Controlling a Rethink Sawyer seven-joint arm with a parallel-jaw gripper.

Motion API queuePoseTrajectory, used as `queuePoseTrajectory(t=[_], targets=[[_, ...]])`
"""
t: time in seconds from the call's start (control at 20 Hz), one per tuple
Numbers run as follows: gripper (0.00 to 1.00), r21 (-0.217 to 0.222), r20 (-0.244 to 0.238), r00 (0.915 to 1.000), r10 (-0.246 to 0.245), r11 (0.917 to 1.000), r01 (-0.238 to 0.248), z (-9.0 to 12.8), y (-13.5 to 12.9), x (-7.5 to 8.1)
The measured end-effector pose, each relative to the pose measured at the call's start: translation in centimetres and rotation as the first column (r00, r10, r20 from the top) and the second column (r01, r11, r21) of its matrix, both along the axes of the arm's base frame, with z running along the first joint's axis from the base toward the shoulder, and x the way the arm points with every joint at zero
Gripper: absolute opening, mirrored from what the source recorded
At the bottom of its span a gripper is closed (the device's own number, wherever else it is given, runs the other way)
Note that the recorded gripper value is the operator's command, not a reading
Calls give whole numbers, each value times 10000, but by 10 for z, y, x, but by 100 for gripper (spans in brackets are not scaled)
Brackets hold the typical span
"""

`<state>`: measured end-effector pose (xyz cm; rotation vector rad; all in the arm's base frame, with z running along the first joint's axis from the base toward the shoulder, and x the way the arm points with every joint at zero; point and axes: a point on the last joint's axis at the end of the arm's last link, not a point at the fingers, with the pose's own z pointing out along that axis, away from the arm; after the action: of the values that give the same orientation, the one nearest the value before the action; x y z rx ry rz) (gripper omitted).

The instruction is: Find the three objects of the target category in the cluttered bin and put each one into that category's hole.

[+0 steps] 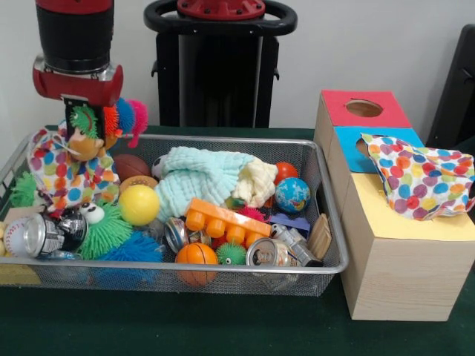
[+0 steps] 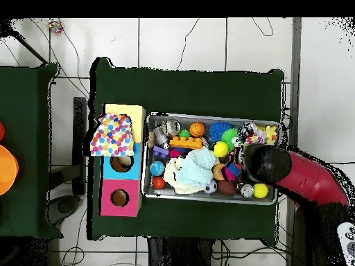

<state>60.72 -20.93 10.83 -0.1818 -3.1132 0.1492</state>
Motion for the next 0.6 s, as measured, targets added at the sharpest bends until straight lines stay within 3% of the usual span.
queuePoseTrajectory(t=[0.6], targets=[[0, -384, 511, 9987, 22, 9993, -3, 19, -13, 22]])
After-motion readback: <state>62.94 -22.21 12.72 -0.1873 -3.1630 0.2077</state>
